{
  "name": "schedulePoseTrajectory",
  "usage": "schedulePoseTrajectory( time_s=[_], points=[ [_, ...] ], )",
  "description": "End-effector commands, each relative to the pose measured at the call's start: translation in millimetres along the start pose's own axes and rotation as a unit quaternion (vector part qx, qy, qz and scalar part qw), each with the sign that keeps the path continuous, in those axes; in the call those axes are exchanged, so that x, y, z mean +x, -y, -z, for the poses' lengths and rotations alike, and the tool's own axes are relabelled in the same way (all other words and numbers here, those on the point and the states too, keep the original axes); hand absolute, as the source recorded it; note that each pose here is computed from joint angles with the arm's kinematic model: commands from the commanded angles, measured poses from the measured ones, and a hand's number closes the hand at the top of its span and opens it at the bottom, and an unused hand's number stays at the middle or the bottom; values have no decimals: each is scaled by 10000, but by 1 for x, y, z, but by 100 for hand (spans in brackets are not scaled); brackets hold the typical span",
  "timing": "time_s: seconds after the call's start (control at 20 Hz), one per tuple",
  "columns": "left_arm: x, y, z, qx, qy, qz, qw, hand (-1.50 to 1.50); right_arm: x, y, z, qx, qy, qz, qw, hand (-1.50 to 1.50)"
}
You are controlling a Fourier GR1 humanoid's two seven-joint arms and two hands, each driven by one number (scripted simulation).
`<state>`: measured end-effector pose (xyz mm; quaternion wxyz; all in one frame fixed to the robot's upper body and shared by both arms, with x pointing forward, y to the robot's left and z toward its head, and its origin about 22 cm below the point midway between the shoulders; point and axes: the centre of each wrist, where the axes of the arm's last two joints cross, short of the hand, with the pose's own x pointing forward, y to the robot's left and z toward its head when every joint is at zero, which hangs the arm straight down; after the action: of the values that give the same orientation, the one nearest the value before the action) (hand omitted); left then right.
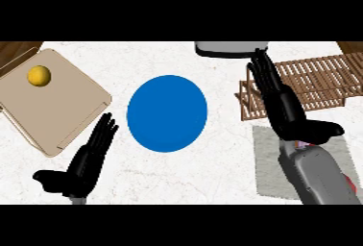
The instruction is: Pick the bell pepper from the placemat and place it in the tiered shelf
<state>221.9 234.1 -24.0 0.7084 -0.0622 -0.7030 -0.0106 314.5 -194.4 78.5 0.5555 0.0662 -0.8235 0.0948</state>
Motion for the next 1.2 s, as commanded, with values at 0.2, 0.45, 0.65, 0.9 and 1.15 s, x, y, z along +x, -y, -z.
schedulePoseTrajectory(
  time_s=[0.2, 0.45, 0.65, 0.9, 1.15],
  points=[
    [30, -38, 13, 825, 448, 817, 9922, 0, 20, -30, -25, 4245, 491, 344, 9034, 150],
    [54, -51, 26, 1397, 350, 911, 9854, 0, 14, 37, -61, 5142, 139, 1152, 8498, -150],
    [56, -42, 26, 1371, 337, 978, 9851, 0, 49, 87, -47, 5826, 421, 1276, 8016, -150],
    [59, -40, 32, 1480, 246, 885, 9847, 0, 121, 87, -19, 6554, 811, -82, 7509, -150],
    [64, -50, 28, 1480, 195, 928, 9844, 0, 187, 69, -19, 6892, 1395, -1547, 6940, -150]
  ],
)
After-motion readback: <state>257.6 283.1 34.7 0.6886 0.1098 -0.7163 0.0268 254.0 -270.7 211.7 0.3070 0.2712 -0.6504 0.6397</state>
